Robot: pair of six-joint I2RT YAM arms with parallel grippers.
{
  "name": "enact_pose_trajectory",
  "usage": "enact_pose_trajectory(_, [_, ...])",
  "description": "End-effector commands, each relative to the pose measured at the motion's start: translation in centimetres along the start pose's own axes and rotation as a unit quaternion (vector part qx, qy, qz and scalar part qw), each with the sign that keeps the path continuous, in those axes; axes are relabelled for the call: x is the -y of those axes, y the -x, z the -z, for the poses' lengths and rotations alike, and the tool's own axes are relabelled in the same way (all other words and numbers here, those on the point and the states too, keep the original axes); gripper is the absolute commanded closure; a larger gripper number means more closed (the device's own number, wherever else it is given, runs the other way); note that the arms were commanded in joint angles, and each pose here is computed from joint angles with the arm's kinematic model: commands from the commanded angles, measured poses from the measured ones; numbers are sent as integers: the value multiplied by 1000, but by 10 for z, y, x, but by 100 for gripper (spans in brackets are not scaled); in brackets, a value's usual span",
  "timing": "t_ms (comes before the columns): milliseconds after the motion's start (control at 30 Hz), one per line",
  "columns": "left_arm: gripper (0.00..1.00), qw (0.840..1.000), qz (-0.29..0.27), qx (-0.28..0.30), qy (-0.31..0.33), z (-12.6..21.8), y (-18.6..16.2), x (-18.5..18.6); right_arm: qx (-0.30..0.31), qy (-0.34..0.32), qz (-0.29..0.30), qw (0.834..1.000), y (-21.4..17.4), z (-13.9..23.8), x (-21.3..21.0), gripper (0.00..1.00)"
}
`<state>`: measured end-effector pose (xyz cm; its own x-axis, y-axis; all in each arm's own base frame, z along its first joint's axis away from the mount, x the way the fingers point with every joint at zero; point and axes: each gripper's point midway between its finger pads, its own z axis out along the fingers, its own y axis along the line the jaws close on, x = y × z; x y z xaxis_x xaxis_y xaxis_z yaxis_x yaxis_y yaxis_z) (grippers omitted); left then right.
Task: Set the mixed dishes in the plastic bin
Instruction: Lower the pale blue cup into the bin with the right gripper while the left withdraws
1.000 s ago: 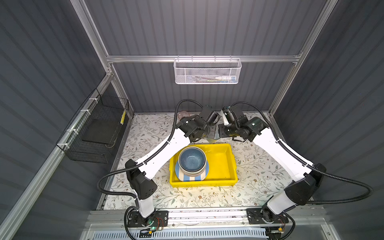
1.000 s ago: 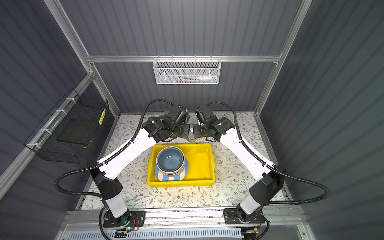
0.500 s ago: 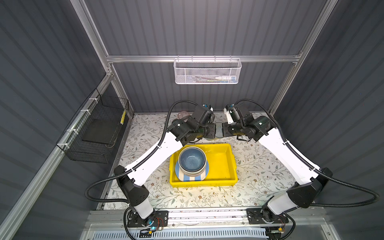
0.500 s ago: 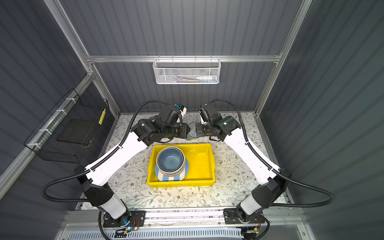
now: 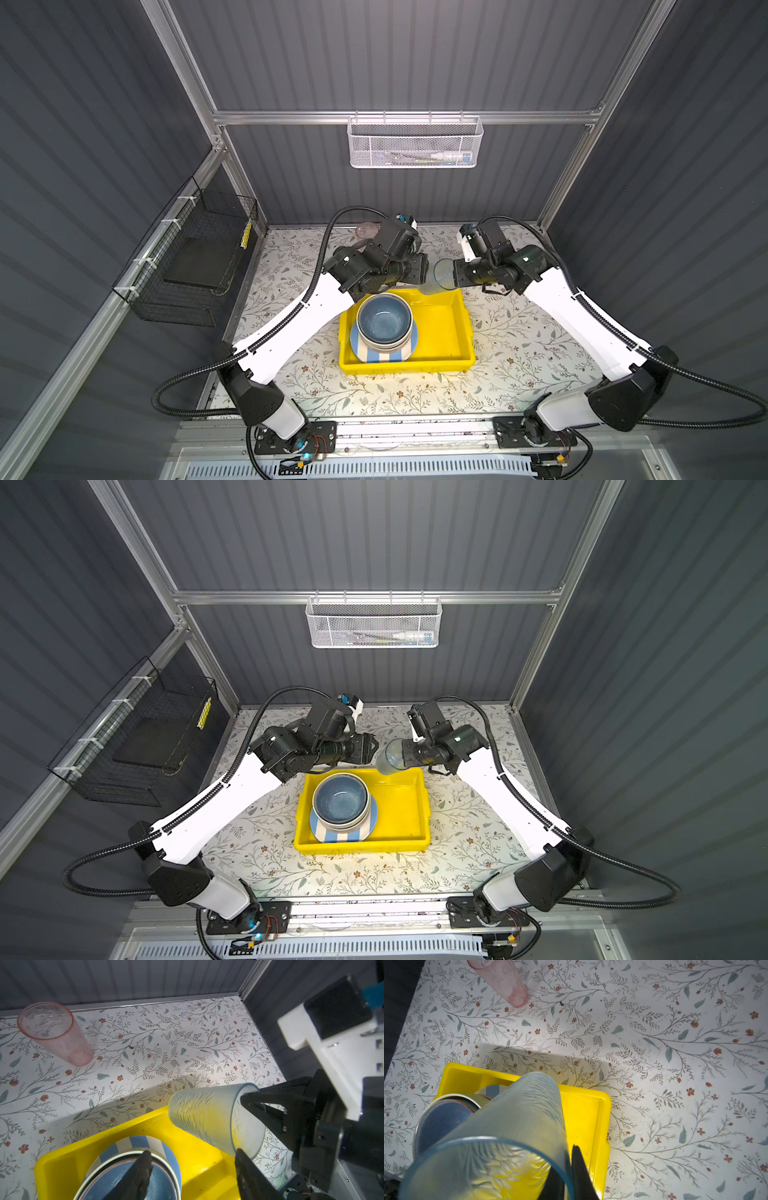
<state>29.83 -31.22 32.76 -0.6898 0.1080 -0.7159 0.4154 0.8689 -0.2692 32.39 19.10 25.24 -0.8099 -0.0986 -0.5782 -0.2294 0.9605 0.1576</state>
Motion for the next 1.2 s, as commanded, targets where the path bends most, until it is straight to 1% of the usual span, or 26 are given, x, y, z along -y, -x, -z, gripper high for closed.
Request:
enact_pose_trajectory(0, [32, 999, -4, 0, 49, 6, -5, -26, -11, 7, 0, 1000, -9, 0, 0, 100])
enact_pose_trajectory(100, [31, 997, 12, -7, 77, 6, -10, -48, -28, 5, 2, 1000, -20, -7, 2, 100])
enact_pose_trajectory(167, [28, 995, 28, -11, 91, 6, -14, -64, -39, -2, 4, 999, -26, -12, 5, 100])
enact_pose_trajectory(300, [16, 993, 63, -15, 104, 10, -23, -94, -67, -14, 12, 998, -36, -24, 8, 100])
enact_pose_trajectory(333, [13, 992, 65, -14, 107, 12, -25, -100, -74, -17, 13, 997, -37, -27, 9, 100])
enact_pose_trajectory(433, [9, 990, 61, -11, 126, 17, -29, -111, -89, -27, 13, 996, -41, -36, 11, 100])
enact_pose_trajectory(700, [8, 983, 55, -29, 175, 20, -45, -133, -112, -84, 21, 990, -48, -56, 28, 100])
enact_pose_trajectory(933, [8, 980, 58, -42, 185, 15, -56, -140, -115, -121, 27, 985, -48, -65, 40, 100])
enact_pose_trajectory(1167, [8, 981, 54, -50, 179, 10, -61, -139, -124, -136, 29, 982, -49, -78, 43, 100])
